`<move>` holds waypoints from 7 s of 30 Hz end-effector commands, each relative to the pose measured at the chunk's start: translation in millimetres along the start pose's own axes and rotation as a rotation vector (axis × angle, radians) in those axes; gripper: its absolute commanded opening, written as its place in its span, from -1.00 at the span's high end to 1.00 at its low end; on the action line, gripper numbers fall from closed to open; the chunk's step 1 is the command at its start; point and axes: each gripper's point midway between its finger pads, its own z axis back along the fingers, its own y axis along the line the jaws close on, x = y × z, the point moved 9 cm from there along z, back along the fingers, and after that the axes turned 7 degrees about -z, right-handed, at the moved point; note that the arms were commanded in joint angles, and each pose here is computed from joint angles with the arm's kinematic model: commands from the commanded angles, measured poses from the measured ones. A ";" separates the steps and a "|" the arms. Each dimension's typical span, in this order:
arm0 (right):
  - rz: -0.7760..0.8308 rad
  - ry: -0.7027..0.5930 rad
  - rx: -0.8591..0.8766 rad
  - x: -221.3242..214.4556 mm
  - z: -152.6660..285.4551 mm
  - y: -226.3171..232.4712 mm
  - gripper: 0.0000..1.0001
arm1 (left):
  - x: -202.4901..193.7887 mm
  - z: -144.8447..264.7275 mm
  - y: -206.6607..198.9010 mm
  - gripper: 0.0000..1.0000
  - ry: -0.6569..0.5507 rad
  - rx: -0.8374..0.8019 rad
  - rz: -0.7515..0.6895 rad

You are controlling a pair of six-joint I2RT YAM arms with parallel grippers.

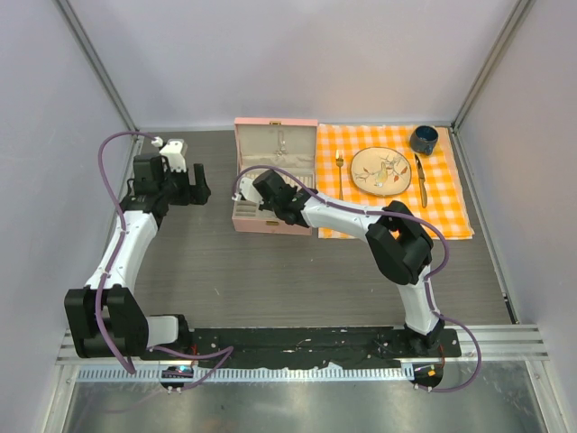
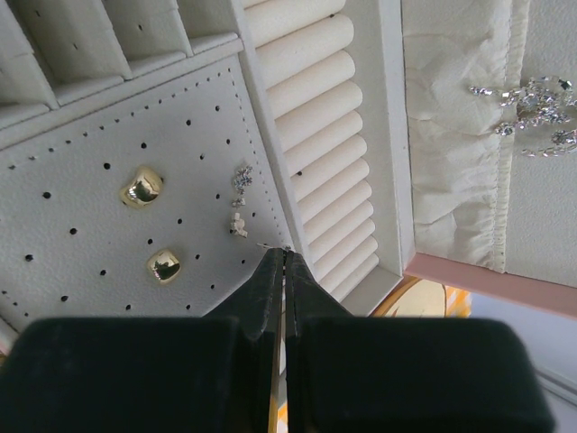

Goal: Organize the mixed jewelry

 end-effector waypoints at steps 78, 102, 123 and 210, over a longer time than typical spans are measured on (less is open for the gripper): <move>-0.099 -0.065 -0.036 15.4 21.2 -27.5 0.99 | 11.9 8.0 0.9 -0.76 -0.062 0.005 -0.003; -0.097 -0.071 -0.038 18.6 21.5 -26.2 0.99 | 9.9 7.3 1.0 -0.75 -0.057 0.006 -0.004; -0.095 -0.071 -0.026 20.4 17.0 -22.2 0.99 | 8.7 7.0 1.7 -0.75 -0.054 0.009 -0.005; -0.059 -0.027 -0.024 7.1 -2.0 -8.2 0.99 | 8.2 7.9 4.2 -0.75 -0.055 0.012 -0.001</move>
